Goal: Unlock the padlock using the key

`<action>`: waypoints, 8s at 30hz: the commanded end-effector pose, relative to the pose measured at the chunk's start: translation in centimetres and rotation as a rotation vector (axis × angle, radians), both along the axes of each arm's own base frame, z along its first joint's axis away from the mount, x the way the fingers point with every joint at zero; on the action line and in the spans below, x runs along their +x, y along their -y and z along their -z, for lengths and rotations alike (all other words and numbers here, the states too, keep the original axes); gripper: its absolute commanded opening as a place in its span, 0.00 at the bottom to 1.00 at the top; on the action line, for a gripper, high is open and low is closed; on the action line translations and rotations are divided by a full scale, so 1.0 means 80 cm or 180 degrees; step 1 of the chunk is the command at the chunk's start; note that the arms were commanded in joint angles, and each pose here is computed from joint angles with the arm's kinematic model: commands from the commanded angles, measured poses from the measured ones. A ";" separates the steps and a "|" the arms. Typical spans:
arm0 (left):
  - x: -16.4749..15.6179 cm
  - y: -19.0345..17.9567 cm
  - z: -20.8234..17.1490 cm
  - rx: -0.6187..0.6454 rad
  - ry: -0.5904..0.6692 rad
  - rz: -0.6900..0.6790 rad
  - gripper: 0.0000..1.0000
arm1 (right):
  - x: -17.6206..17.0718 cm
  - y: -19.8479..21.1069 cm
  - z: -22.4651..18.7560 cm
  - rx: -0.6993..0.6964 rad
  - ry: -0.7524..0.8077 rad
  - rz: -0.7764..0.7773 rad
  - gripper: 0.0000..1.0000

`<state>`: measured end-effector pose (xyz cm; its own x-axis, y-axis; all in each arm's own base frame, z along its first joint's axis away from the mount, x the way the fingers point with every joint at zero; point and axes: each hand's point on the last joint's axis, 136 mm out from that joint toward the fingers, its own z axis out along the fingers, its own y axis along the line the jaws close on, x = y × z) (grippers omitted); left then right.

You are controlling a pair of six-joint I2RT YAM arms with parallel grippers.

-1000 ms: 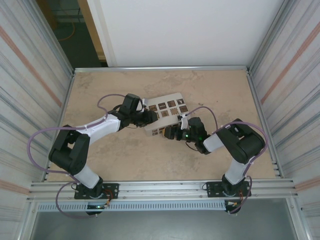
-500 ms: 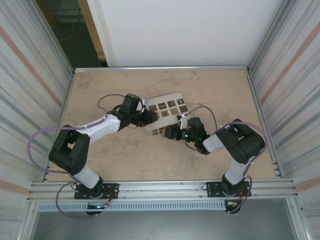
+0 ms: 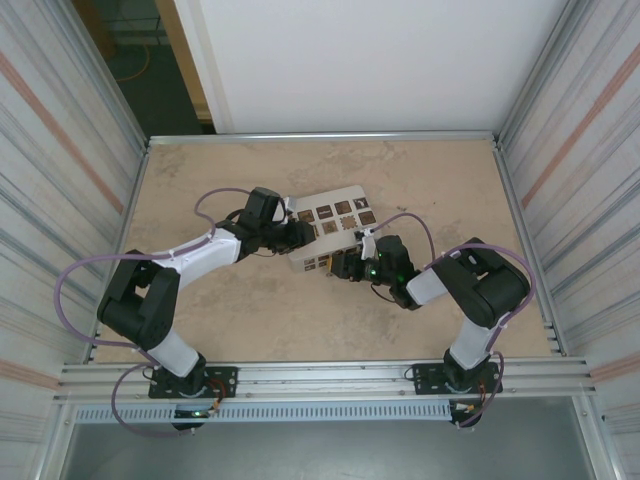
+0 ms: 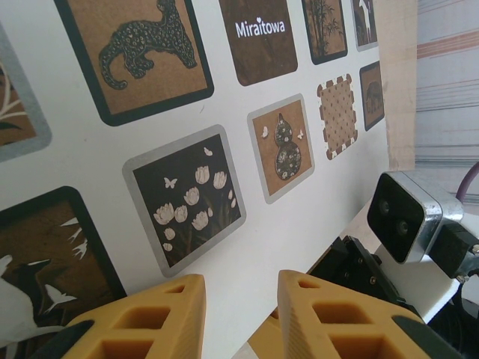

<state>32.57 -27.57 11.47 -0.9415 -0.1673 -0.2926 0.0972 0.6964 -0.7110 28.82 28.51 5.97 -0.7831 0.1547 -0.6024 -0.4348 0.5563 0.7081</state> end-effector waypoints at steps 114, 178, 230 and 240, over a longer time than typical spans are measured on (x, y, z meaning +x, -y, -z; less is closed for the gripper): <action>-0.027 -0.041 -0.044 0.0069 0.0390 -0.0203 0.52 | 0.044 0.140 -0.122 -0.0313 -0.0076 0.1270 0.00; -0.110 -0.271 -0.111 0.1271 0.1533 -0.1863 0.84 | -0.147 0.125 0.016 -0.1641 -0.2040 0.0067 0.00; -0.108 -0.277 -0.110 0.1285 0.1491 -0.1971 0.84 | -0.103 0.191 -0.051 -0.1531 -0.1286 0.0828 0.58; -0.099 -0.281 -0.110 0.1312 0.1505 -0.2055 0.85 | -0.043 0.246 -0.118 -0.1574 -0.0449 0.1539 0.71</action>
<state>23.98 -5.64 19.12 -0.5167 -0.3935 -0.7604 -0.1632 0.9171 -0.3637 23.52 10.12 12.82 -0.8398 0.2492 -0.4823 0.0423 0.9158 0.3995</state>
